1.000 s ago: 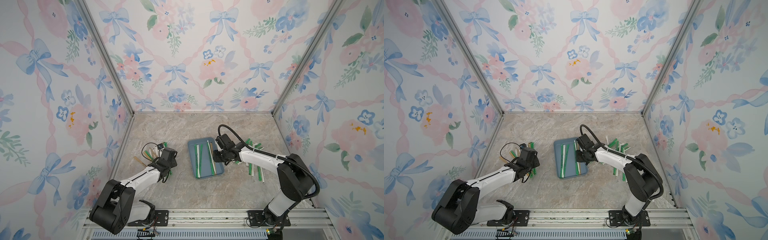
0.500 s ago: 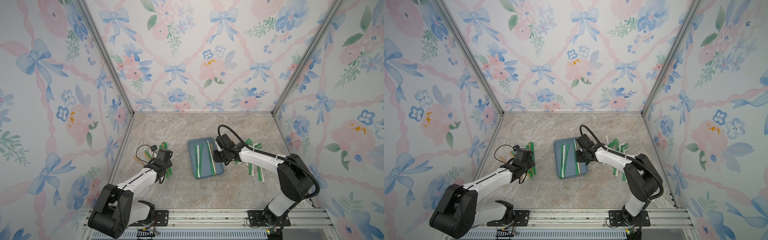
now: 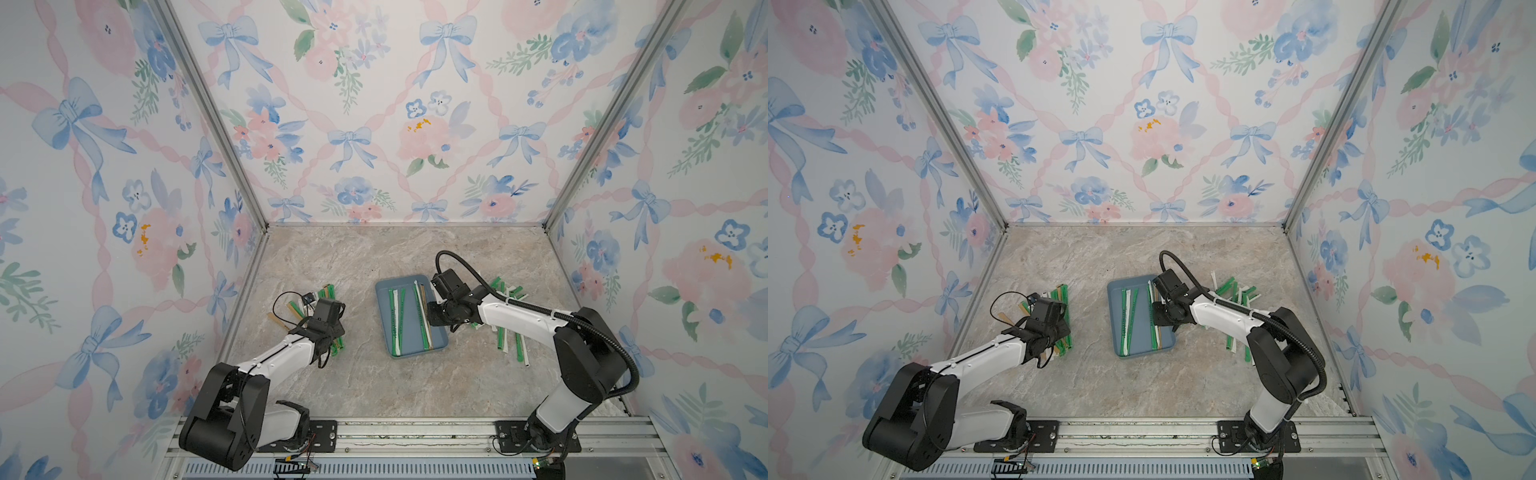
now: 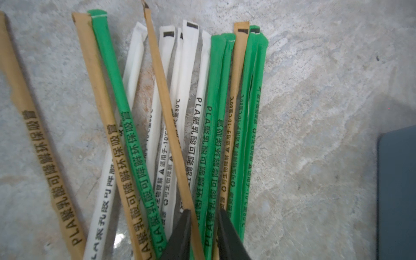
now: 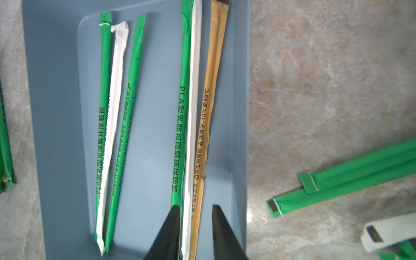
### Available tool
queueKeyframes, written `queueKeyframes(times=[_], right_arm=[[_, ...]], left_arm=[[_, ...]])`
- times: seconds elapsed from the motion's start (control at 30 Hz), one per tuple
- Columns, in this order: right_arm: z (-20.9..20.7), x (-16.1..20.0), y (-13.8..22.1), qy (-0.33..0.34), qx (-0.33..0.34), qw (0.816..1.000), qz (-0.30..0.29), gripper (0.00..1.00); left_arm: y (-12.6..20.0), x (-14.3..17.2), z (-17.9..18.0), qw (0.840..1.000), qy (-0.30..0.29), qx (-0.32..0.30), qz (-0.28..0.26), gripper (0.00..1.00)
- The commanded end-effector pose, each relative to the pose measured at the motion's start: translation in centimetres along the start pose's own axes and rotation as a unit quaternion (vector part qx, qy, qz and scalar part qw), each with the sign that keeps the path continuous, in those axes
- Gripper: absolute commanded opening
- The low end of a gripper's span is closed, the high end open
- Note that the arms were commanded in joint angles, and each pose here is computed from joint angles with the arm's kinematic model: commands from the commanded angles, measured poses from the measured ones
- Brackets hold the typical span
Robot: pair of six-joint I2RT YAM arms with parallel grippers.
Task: Put the straws into the storage box
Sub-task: Pick up the straw from the center of the board.
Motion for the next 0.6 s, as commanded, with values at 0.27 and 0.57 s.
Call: queueKeyframes(times=[0.27, 0.57], right_arm=[[-0.2, 0.1, 0.3, 0.002, 0.006, 1.000, -0.001, 0.27], [-0.3, 0.2, 0.2, 0.001, 0.008, 1.000, 0.001, 0.27]], left_arm=[[-0.6, 1.7, 1.3, 0.999, -0.008, -0.017, 0.026, 0.18], [-0.1, 1.0, 1.1, 1.000, -0.009, -0.012, 0.011, 0.05]])
Point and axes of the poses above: each gripper's point midway between its finger pads, its own y axis back along the fingers, its own z axis along the line the jaws close on, x = y × z, the point moved 1 cm from there along y, back along the fingers, and after that the axes turned 5 degrees about y, right-handed, at the moved point
